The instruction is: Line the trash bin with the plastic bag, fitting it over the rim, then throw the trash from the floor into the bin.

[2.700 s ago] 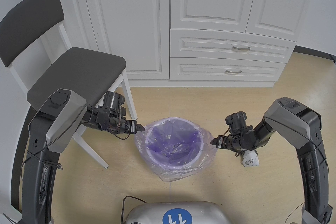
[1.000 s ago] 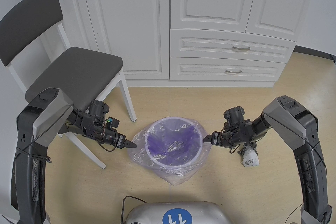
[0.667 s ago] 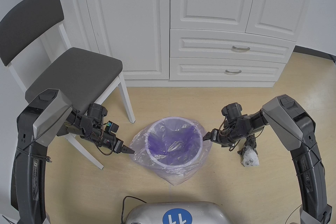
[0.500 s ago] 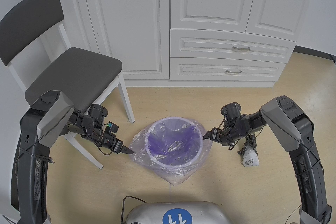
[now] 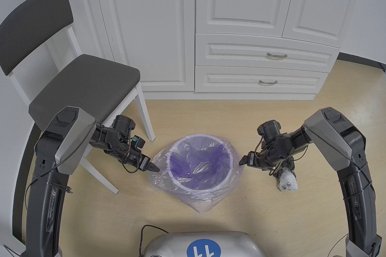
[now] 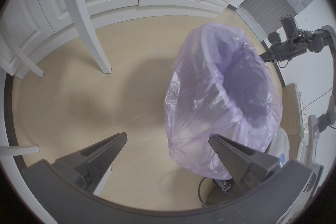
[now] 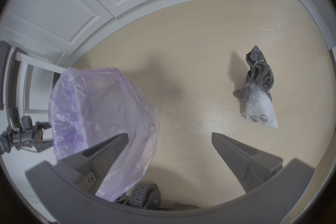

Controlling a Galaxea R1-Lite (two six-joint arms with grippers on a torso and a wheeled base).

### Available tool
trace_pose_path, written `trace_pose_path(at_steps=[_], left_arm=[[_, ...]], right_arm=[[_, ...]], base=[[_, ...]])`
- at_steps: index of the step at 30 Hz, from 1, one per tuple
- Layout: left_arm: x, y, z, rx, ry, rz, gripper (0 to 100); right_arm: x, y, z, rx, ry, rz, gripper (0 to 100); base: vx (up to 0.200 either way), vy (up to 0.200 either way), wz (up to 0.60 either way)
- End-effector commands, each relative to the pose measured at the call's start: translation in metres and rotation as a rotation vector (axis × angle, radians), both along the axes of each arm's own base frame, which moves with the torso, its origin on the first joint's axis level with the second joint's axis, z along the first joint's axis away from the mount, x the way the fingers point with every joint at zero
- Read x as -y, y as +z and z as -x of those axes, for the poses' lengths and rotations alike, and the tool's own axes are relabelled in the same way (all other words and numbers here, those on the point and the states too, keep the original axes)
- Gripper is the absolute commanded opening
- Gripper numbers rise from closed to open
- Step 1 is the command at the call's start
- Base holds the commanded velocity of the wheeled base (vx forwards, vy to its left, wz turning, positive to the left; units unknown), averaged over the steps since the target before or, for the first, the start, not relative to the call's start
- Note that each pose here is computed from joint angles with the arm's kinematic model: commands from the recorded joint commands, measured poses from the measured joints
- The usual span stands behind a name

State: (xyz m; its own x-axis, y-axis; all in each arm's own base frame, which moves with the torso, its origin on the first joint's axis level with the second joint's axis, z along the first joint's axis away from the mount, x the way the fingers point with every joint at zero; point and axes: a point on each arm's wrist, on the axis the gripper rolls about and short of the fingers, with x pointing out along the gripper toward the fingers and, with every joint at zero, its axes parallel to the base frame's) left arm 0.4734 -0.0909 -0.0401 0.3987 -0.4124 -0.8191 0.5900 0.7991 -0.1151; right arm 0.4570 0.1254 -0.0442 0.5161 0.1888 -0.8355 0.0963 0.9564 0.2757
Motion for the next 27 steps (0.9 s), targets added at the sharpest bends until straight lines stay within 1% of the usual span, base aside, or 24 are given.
trace_pose_path(at_steps=[1, 4, 5, 7, 10, 11, 12, 14, 15, 16, 18, 20, 21, 23, 24, 27], left_arm=[[0.008, -0.021, -0.013, -0.018, 0.002, -0.03, 100], [0.008, -0.034, -0.021, -0.037, 0.01, -0.059, 100], [0.009, -0.045, -0.019, -0.063, 0.014, -0.07, 100], [0.009, -0.052, -0.02, -0.052, 0.015, -0.076, 100], [0.009, -0.053, -0.025, 0.0, 0.027, -0.06, 100], [0.01, -0.052, -0.029, 0.038, 0.039, -0.05, 100], [0.01, -0.053, -0.03, 0.046, 0.044, -0.048, 100], [0.012, -0.052, -0.038, 0.124, 0.096, -0.007, 100], [0.012, -0.051, -0.038, 0.129, 0.1, -0.005, 100], [0.013, -0.05, -0.043, 0.177, 0.142, 0.0, 100], [0.014, -0.051, -0.046, 0.227, 0.179, -0.036, 100], [0.014, -0.051, -0.047, 0.246, 0.199, -0.056, 100], [0.014, -0.051, -0.048, 0.268, 0.226, -0.07, 100], [0.014, -0.051, -0.048, 0.268, 0.226, -0.07, 100], [0.015, -0.052, -0.049, 0.28, 0.243, -0.066, 100], [0.02, -0.052, -0.051, 0.292, 0.295, -0.01, 100]], right_arm=[[0.022, 0.014, 0.013, -0.004, 0.037, 0.045, 100], [0.028, 0.008, 0.021, 0.028, 0.095, 0.074, 100], [0.028, 0.006, 0.022, 0.054, 0.114, 0.074, 100], [0.029, 0.005, 0.023, 0.089, 0.132, 0.07, 100], [0.029, 0.005, 0.024, 0.111, 0.148, 0.056, 100], [0.029, 0.005, 0.025, 0.109, 0.153, 0.046, 100], [0.029, 0.005, 0.025, 0.11, 0.154, 0.044, 100], [0.028, 0.006, 0.024, 0.112, 0.161, 0.016, 100], [0.028, 0.006, 0.024, 0.111, 0.159, 0.015, 100], [0.027, 0.007, 0.022, 0.114, 0.157, 0.009, 100], [0.027, 0.006, 0.02, 0.118, 0.15, 0.003, 100], [0.027, 0.007, 0.018, 0.122, 0.142, 0.001, 100], [0.027, 0.007, 0.016, 0.128, 0.134, -0.001, 100], [0.027, 0.007, 0.016, 0.128, 0.134, -0.001, 100], [0.027, 0.006, 0.014, 0.131, 0.129, 0.0, 100], [0.027, 0.007, 0.014, 0.133, 0.129, 0.0, 100]], base=[[0.0, 0.0, 0.0], [0.0, 0.0, 0.0], [0.0, 0.0, 0.0], [0.0, 0.0, 0.0], [0.0, 0.0, 0.0], [0.0, 0.0, 0.0], [0.0, 0.0, 0.0], [0.0, 0.0, 0.0], [0.0, 0.0, 0.0], [0.0, 0.0, 0.0], [0.0, 0.0, 0.0], [0.0, 0.0, 0.0], [0.0, 0.0, 0.0], [0.0, 0.0, 0.0], [0.0, 0.0, 0.0], [0.0, 0.0, 0.0]])
